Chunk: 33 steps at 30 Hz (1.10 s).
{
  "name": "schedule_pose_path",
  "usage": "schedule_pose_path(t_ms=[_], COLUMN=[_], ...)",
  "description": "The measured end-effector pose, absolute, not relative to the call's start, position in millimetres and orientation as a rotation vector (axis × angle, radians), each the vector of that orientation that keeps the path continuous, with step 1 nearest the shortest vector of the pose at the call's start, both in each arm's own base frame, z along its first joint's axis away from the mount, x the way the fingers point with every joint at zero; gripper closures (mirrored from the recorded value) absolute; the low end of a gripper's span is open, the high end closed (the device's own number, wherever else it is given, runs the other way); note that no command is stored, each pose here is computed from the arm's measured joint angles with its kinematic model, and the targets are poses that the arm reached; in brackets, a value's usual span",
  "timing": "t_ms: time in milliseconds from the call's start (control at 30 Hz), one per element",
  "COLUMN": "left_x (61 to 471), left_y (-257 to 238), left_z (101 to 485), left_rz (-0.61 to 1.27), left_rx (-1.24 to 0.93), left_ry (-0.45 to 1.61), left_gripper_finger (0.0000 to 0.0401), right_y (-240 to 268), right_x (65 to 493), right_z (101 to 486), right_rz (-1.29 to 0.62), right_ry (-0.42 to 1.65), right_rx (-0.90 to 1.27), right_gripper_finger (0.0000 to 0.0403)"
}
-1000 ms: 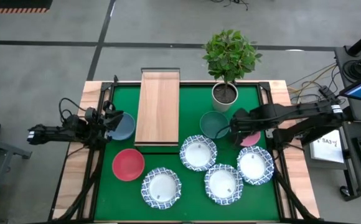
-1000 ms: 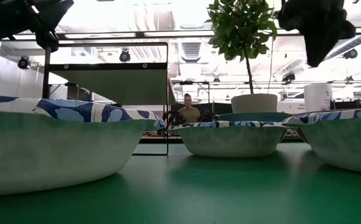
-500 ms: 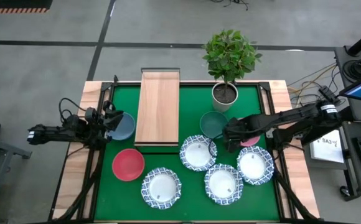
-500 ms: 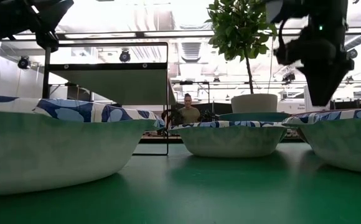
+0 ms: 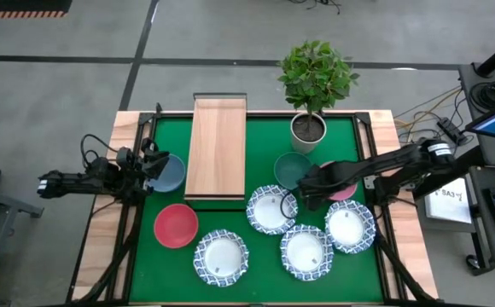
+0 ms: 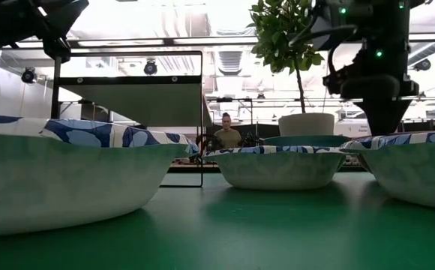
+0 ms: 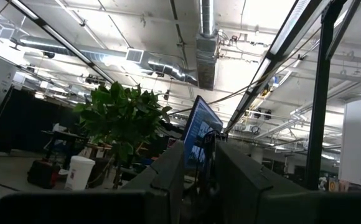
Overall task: Place and stack bowls onto a shelf
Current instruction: Put the pink bowl on the shelf
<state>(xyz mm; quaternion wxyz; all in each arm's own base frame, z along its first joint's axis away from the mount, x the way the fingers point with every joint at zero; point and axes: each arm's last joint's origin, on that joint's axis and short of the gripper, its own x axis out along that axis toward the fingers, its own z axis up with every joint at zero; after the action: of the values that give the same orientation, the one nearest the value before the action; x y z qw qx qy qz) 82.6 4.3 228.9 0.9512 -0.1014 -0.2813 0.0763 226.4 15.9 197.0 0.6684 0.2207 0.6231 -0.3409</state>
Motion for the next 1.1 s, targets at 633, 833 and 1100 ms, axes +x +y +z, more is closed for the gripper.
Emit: schedule_pose_path(t_ms=[633, 833, 1100], left_x=[82.6, 82.6, 82.6], left_y=[4.3, 4.3, 4.3], left_z=[229.0, 229.0, 229.0], left_rz=[0.155, 0.155, 0.155], left_rx=[-0.206, -0.206, -0.206], left_ry=[-0.573, -0.573, -0.573], left_gripper_finger=[0.0326, 0.0327, 0.0327], right_y=[18.5, 32.6, 56.4], right_x=[229.4, 242.8, 264.6], right_z=[266.1, 318.8, 373.7], right_rz=[-0.722, -0.582, -0.355], right_ry=[1.386, 1.238, 0.976], right_rx=[0.472, 0.48, 0.401], right_gripper_finger=[0.0393, 0.0394, 0.0394])
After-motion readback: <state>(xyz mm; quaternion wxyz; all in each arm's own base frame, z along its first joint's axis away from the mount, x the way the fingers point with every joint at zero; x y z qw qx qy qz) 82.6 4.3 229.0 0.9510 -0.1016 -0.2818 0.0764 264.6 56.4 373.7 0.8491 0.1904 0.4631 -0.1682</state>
